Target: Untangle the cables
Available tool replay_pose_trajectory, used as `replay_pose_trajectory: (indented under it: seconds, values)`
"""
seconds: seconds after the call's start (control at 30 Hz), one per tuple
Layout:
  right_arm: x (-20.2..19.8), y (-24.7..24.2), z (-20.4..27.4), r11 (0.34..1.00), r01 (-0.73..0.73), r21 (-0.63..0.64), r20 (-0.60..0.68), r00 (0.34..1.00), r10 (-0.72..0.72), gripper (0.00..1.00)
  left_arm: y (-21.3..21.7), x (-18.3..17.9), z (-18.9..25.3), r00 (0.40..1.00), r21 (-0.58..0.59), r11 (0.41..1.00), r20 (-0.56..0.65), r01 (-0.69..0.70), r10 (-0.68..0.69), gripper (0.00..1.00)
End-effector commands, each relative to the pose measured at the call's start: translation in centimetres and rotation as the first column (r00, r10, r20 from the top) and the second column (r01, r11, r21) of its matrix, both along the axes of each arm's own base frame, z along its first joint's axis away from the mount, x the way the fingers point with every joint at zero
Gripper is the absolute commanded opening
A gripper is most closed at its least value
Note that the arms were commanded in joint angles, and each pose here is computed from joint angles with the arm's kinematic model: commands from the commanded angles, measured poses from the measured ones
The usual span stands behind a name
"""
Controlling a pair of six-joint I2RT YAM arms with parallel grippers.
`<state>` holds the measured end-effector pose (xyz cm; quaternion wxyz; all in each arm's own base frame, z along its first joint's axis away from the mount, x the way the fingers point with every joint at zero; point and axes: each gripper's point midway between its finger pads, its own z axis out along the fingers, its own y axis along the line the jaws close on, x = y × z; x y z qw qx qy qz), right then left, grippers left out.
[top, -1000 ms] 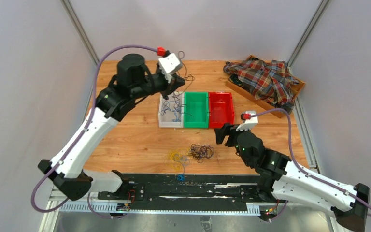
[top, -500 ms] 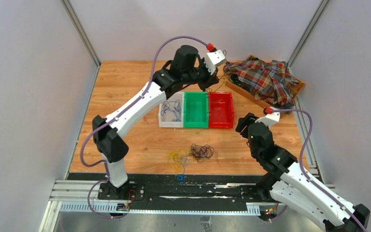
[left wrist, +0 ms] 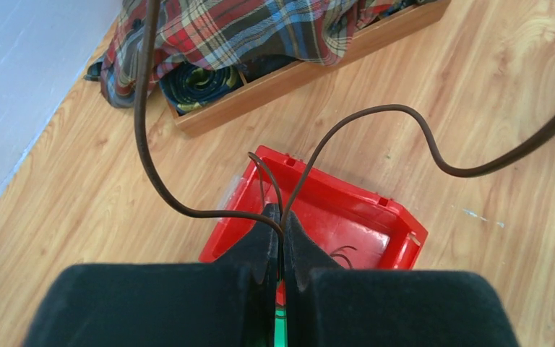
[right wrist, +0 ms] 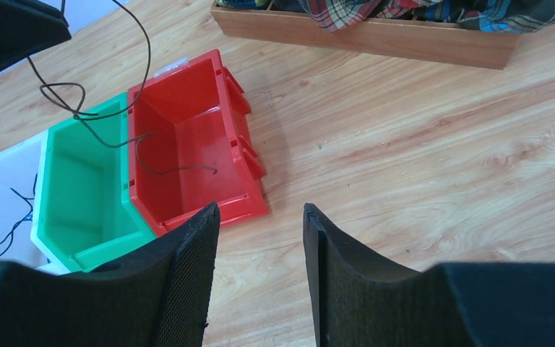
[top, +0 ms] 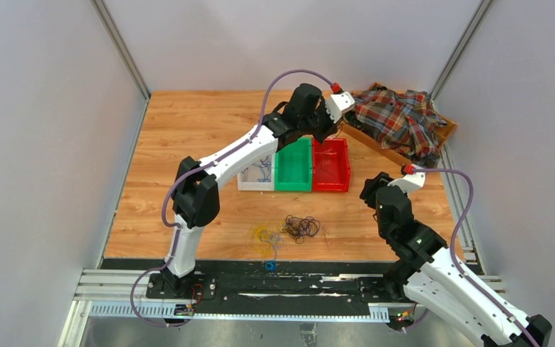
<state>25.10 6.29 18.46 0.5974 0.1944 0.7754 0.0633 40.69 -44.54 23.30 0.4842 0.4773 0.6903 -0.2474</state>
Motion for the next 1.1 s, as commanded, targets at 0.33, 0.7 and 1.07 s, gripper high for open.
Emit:
replay_pose_trajectory:
  seconds: [0.33,0.7,1.07]
  values:
    - [-0.5,-0.6,0.0,1.000,0.009,0.010,-0.001,1.000,-0.009,0.45,-0.2,-0.7,-5.3,0.999,0.103,0.994,-0.020,-0.043,0.045,0.01]
    - [-0.7,-0.7,0.2,1.000,0.011,0.008,-0.018,1.000,-0.011,0.45,0.2,-3.1,-6.2,0.994,0.152,0.988,-0.107,0.012,0.004,0.37]
    - [-0.4,-0.6,0.7,1.000,0.001,-0.024,-0.033,0.999,-0.002,0.46,3.8,-3.6,-2.9,0.994,0.181,0.983,-0.113,0.009,0.011,0.68]
